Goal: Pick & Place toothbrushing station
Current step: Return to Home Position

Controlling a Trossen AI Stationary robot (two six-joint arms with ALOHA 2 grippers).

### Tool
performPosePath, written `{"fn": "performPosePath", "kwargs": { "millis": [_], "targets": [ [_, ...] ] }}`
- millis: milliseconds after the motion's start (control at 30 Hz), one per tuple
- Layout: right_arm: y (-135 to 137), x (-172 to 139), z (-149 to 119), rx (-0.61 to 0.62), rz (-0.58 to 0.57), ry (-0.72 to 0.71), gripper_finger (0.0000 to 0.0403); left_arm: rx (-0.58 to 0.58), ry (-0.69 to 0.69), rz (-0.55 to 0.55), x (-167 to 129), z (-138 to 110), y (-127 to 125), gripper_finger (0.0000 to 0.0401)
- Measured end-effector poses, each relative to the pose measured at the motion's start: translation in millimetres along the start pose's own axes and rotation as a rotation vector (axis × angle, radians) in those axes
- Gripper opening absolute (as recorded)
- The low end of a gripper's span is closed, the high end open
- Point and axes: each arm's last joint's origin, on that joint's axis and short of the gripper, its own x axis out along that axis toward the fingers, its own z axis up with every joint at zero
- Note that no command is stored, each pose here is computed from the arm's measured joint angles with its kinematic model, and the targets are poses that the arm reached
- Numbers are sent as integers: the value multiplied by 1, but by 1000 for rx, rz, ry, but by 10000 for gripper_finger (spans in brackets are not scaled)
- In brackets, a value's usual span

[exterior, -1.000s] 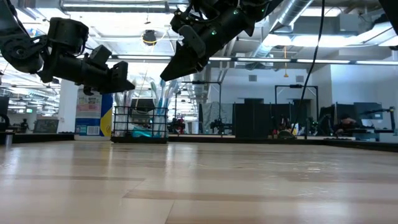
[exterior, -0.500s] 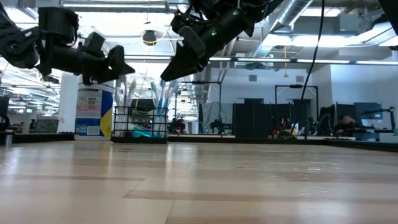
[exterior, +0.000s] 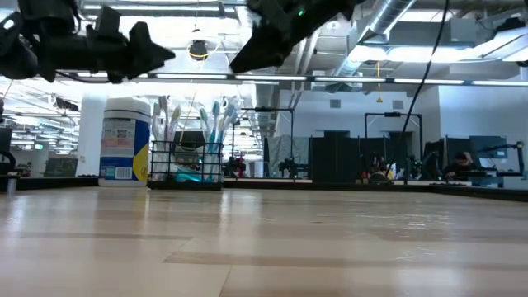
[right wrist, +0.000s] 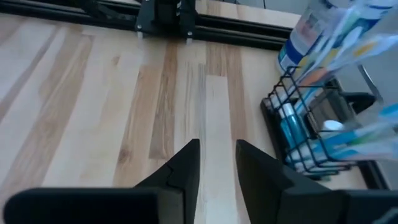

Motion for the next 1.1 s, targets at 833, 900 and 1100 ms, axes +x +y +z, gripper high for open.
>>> {"fn": "performPosePath", "kwargs": {
  "millis": [833, 900, 1100],
  "targets": [
    [36, -185, -105, 149, 38, -306, 58, -59, 345, -590, -37, 18, -17, 190],
    [41, -195, -117, 170, 58, -337, 58, -38, 412, -601, -39, 19, -16, 188],
    [56, -215, -152, 198, 104, -408, 58, -76, 452, -726, -51, 30, -14, 186]
  ]
}}
